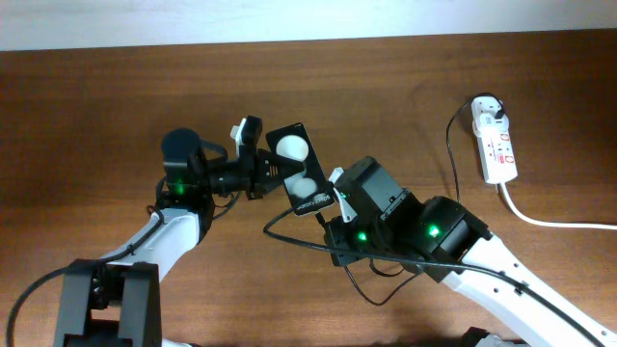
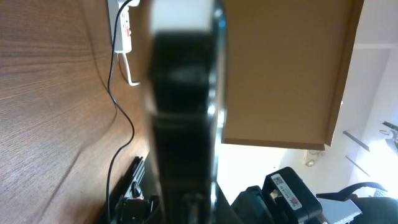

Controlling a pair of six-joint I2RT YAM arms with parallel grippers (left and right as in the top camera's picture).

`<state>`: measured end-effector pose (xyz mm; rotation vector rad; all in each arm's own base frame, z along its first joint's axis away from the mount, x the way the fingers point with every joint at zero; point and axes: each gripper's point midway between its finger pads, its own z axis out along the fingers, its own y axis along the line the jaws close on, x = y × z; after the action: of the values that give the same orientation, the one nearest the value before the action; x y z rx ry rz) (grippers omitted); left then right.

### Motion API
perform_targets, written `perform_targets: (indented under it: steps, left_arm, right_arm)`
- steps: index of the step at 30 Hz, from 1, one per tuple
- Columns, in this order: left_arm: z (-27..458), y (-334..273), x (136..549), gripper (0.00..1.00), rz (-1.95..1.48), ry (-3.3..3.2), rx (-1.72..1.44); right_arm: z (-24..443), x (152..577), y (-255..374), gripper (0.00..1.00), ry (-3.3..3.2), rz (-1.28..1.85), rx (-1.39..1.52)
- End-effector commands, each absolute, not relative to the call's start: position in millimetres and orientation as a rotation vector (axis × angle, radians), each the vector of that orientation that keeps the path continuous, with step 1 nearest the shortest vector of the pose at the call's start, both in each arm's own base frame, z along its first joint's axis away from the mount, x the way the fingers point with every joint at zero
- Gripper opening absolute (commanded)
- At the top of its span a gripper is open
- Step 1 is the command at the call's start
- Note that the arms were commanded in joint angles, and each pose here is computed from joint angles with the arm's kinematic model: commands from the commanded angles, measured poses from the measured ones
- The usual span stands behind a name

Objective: Plug charger to phone and switch on socket
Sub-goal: 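Align the USB-C plug under the phone and push it into the port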

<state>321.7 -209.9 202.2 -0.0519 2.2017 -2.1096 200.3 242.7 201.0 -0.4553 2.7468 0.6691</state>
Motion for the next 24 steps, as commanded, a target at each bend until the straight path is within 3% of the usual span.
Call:
perform_targets:
  steps: [1, 16, 19, 24]
  left_arm:
    - [214.2, -213.8, 307.4, 0.0, -2.159, 2.2, 0.112]
    - [216.0, -213.0, 292.4, 0.0, -2.159, 2.151, 0.326]
    - [215.8, -213.1, 294.0, 0.0, -2.146, 2.142, 0.328]
    - [214.5, -213.6, 301.7, 0.0, -2.115, 2.136, 0.278]
  right_arm:
    - [206.1, 211.9, 241.5, 0.04, 2.683, 0.627, -0.437]
    - [215.8, 229.4, 246.9, 0.05, 2.593, 0.619, -0.416]
    - [216.0, 226.1, 249.6, 0.16, 2.6, 0.646, -0.427]
    - [215.3, 222.7, 250.6, 0.18, 2.614, 0.664, -0.431]
